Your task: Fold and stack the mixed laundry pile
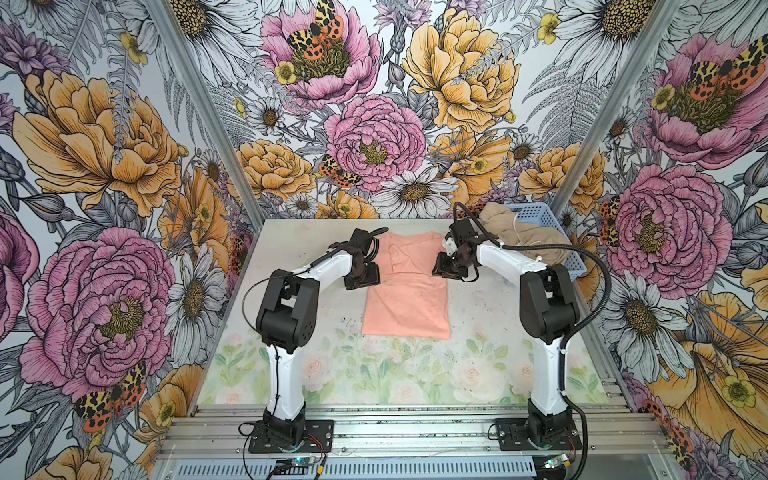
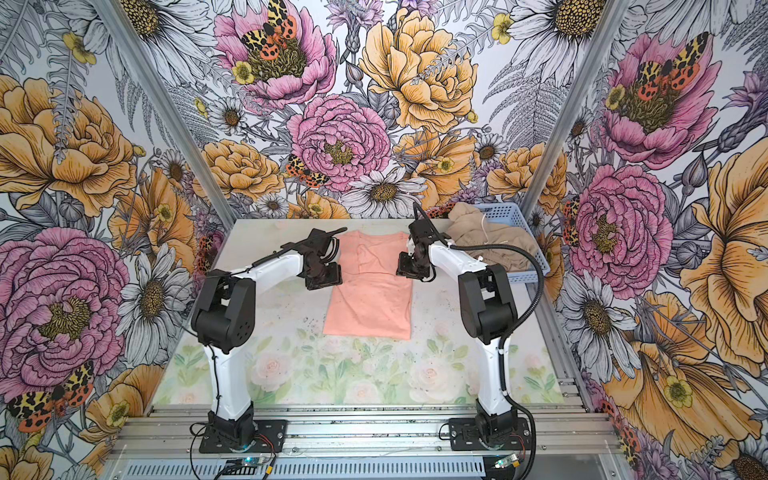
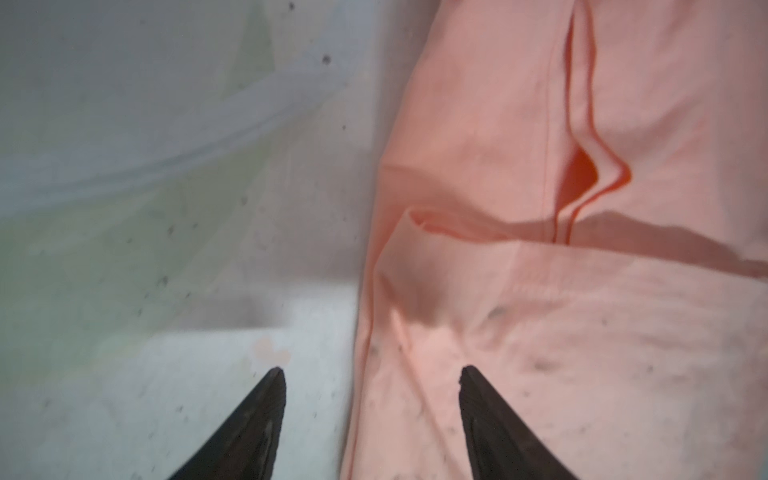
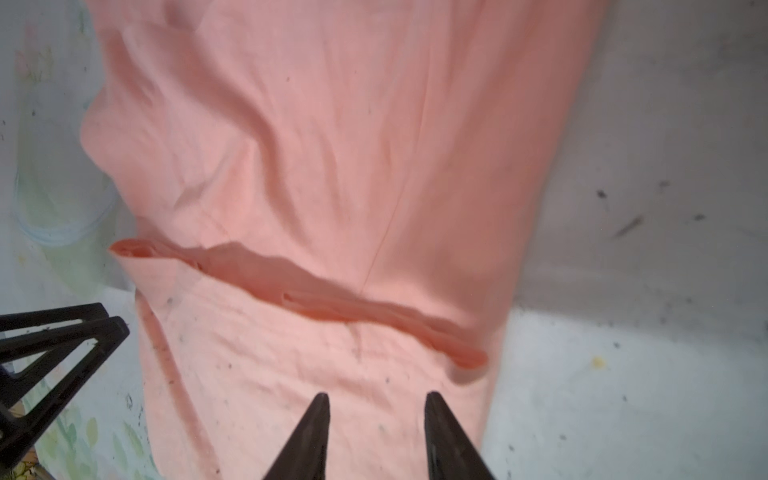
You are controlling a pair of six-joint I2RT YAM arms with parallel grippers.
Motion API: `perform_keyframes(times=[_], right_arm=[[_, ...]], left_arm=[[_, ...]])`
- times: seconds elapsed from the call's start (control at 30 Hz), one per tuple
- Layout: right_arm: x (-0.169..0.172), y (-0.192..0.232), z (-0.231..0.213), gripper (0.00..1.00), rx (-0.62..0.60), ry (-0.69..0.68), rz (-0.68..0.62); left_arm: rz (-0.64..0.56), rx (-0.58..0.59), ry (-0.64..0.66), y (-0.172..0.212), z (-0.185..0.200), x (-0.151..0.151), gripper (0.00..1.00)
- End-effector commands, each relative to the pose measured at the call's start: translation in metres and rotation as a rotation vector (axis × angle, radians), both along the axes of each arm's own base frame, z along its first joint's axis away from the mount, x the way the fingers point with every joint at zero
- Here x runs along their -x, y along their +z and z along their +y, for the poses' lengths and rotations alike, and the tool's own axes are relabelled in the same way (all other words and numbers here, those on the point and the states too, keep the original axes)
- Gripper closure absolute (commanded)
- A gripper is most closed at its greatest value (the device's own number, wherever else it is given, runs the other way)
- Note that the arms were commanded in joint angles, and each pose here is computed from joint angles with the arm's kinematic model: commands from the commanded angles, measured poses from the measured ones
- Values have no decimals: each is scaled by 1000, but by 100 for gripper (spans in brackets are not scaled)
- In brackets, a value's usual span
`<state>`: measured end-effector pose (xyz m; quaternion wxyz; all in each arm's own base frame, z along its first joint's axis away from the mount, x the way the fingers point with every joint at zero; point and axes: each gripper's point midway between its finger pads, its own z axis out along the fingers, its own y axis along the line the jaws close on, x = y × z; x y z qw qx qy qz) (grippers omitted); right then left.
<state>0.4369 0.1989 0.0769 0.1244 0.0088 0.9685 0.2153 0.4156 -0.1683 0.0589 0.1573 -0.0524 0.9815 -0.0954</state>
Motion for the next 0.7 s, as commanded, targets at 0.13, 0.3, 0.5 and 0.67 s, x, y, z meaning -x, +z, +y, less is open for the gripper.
perform_keyframes(times=[0.13, 0.3, 0.5, 0.67], right_arm=[[90, 9, -10, 55, -13, 23, 41], [144, -13, -5, 54, -37, 37, 118], [174, -42, -5, 54, -38, 14, 163], [174, -49, -8, 54, -15, 10, 158]], left_arm=[[-2, 34, -22, 1, 2, 82, 32], [35, 81, -20, -17, -4, 125, 34], [56, 92, -20, -36, -7, 148, 36], [37, 98, -19, -38, -11, 143, 37]])
